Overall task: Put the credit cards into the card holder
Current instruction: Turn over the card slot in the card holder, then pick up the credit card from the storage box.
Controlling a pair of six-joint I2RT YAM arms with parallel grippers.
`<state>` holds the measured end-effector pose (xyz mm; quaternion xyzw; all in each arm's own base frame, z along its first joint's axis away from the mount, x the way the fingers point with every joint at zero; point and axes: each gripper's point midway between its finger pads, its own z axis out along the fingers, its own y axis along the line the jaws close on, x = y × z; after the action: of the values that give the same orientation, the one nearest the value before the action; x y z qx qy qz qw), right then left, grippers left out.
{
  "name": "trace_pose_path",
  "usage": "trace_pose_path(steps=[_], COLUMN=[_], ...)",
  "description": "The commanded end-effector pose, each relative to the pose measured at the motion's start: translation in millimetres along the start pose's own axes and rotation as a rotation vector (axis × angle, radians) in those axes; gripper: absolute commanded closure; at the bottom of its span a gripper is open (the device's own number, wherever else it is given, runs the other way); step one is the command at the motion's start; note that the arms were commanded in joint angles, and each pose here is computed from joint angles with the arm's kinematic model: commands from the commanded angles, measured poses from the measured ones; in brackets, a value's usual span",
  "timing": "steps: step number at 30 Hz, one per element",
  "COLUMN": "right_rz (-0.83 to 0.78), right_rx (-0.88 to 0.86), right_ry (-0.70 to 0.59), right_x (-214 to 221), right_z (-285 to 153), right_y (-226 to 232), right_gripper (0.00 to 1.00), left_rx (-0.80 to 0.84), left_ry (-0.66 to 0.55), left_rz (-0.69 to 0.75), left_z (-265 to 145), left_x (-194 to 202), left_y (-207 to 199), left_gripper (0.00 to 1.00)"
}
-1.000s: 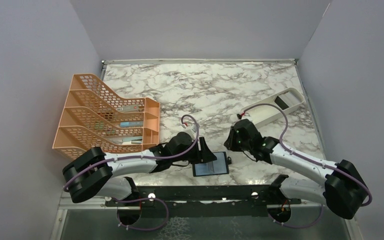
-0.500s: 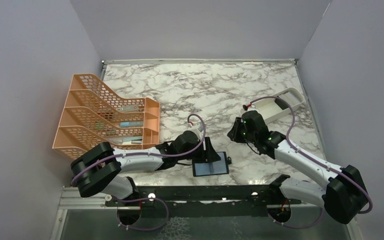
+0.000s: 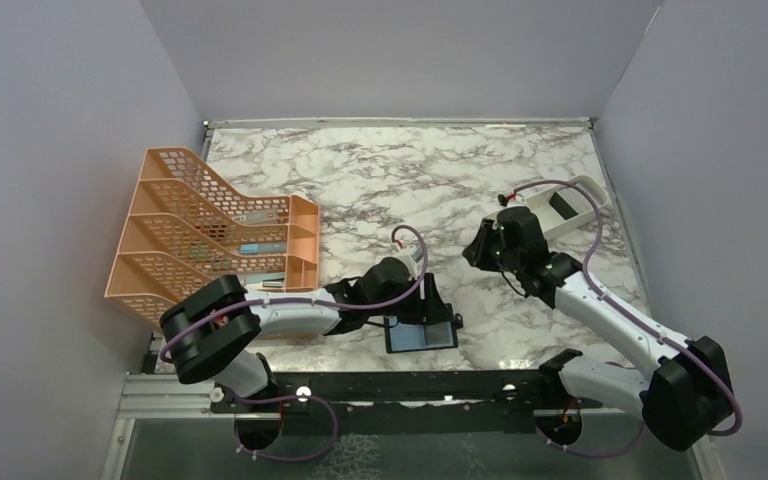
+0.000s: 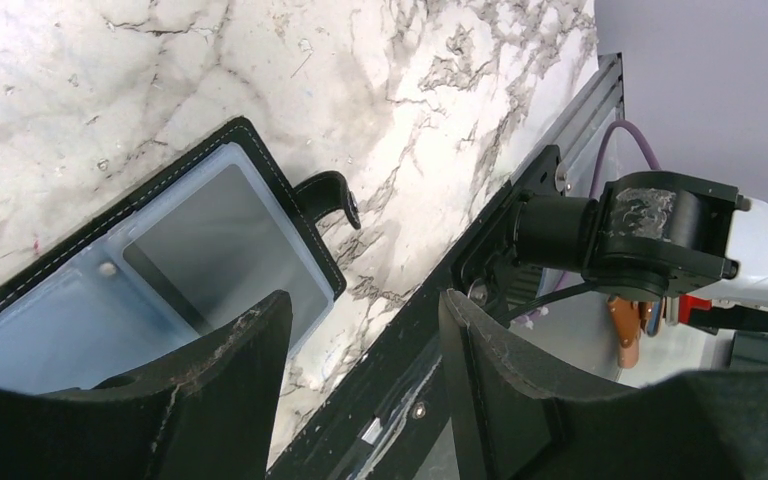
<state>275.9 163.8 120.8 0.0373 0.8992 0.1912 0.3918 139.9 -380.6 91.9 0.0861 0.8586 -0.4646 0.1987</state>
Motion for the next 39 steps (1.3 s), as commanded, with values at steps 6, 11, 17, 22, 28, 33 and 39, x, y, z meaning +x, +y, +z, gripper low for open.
trace_pose_path(steps=[6,11,17,22,28,33,39], right_rz=[-0.02,-0.057,-0.123,-0.237,-0.467,-0.39,-0.46], right_rx=[-0.019,0.006,0.033,0.191,0.456,0.582,0.618], right_ry=[-0.04,-0.055,-0.129,-0.185,-0.148,-0.037,-0.023], right_x=[-21.7,-30.5,-71.2,-120.2,-164.0,-183.2,-201.8], right_z=[-9.2,-4.5,7.1,31.2,61.6,66.4,57.4], right_y=[3.2,-0.9,-1.3,-22.7,-87.3,-165.8,-199.6], right_gripper=[0.74,0.73,0.69,0.66,0.64,0.63,0.61], left_rx=[0.065,0.04,-0.179,-0.305,-0.438,-0.44,-0.41], left_ry=[-0.008,-0.051,-0.145,-0.231,-0.315,-0.355,-0.369], left_rz=[0.064,0.086,0.196,0.31,0.427,0.504,0.531], left_z=[5.6,-5.5,-39.0,-80.6,-133.2,-158.0,-171.9], left_x=[-7.4,-17.2,-44.7,-67.8,-89.8,-95.7,-99.6], left_y=[-20.4,-19.5,3.2,10.5,18.0,14.6,2.0], left_gripper=[0.41,0.41,0.39,0.14,0.01,0.01,0.01])
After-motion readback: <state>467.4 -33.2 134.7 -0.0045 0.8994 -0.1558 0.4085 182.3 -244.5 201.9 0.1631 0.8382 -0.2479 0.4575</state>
